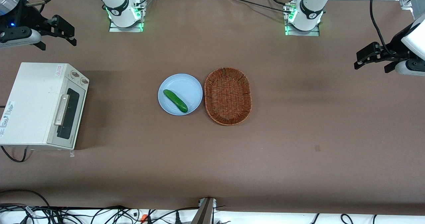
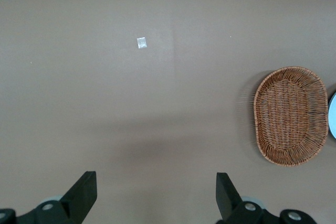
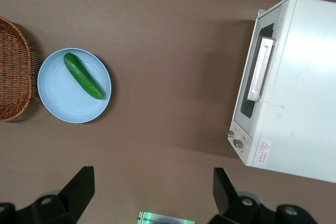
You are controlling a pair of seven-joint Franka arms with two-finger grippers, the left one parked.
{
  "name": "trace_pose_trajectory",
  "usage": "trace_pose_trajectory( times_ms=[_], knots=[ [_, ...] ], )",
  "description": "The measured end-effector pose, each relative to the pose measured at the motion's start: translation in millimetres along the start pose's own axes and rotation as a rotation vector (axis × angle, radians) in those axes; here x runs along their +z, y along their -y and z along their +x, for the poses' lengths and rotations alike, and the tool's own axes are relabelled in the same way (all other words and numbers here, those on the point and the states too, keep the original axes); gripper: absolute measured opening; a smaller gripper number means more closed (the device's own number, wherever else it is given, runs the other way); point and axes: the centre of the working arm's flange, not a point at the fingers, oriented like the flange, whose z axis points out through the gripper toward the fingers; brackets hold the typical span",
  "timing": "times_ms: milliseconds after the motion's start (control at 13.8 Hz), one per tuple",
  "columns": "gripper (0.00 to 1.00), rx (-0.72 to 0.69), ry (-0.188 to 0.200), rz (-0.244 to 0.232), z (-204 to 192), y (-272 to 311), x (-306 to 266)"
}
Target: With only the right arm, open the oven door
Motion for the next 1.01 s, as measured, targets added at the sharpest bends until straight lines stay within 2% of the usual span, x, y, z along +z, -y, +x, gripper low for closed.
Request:
trace_pose_trajectory(
  times_ms=[652, 1014],
  knots=[
    [1.00, 0.012, 0.015, -0.024, 2.1, -8.1, 7.5],
    [0.99, 0.018, 0.013, -0.052, 23.3, -24.0, 36.4]
  ],
)
